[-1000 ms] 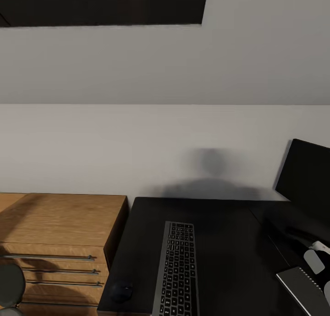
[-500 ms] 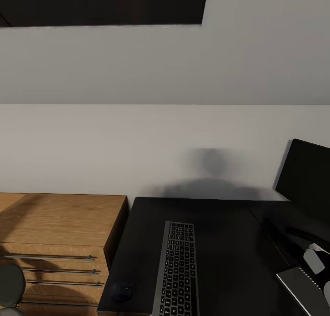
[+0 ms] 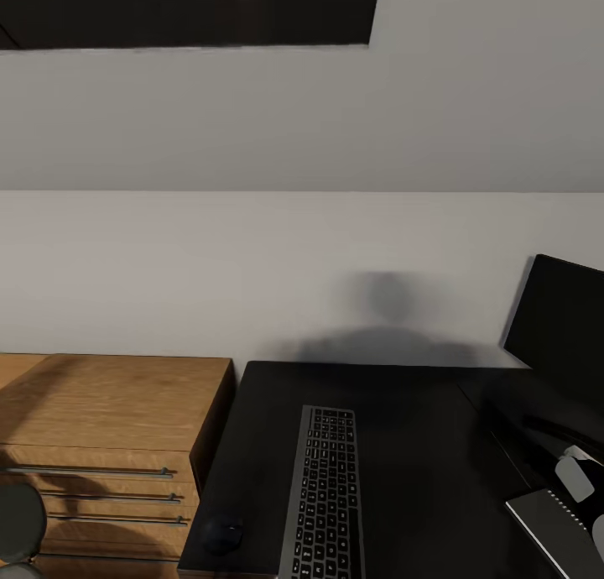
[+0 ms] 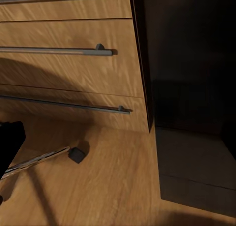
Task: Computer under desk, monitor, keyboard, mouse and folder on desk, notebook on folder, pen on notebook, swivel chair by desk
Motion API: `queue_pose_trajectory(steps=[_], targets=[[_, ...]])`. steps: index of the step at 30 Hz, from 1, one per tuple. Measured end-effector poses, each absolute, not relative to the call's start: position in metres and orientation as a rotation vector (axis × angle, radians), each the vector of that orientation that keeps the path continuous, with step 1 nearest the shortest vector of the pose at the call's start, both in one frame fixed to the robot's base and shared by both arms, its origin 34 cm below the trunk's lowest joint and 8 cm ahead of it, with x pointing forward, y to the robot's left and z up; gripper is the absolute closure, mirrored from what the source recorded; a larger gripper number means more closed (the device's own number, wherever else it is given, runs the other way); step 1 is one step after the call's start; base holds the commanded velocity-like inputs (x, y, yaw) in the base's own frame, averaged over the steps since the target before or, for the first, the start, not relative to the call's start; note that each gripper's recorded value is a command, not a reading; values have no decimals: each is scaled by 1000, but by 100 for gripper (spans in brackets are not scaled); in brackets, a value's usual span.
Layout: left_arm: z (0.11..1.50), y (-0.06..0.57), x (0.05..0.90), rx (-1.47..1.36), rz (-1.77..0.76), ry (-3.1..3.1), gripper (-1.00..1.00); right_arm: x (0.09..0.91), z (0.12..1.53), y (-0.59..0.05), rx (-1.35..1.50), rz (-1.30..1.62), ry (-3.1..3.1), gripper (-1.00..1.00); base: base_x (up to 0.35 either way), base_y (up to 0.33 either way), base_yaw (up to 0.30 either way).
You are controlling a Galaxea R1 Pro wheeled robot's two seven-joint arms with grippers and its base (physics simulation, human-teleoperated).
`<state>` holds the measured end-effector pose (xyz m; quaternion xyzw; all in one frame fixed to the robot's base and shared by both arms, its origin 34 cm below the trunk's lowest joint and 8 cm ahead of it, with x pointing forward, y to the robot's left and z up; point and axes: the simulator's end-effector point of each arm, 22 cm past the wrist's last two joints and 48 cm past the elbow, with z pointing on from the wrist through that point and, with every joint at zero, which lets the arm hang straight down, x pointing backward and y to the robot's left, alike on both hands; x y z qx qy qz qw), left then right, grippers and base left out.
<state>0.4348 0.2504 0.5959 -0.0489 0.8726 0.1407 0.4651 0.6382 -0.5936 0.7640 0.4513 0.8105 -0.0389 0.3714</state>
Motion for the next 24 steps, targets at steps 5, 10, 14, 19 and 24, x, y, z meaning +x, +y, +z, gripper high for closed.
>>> queue_pose_trajectory(steps=[5,10,14,19,24], targets=[[596,249,435,-119,343,2142,-100,638,764,-593,1157,-98,2079,-100,0,0,0],[596,250,435,-119,343,2142,-100,639,764,-593,1158,-97,2077,-100,0,0,0],[596,250,435,-119,344,2142,-100,639,763,-592,1158,-94,2079,-100,0,0,0],[596,250,435,-118,343,2142,-100,636,759,-589,1162,-91,2088,-100,0,0,0],[596,247,436,-116,339,2142,-100,635,756,-588,1165,-90,2094,-100,0,0,0]])
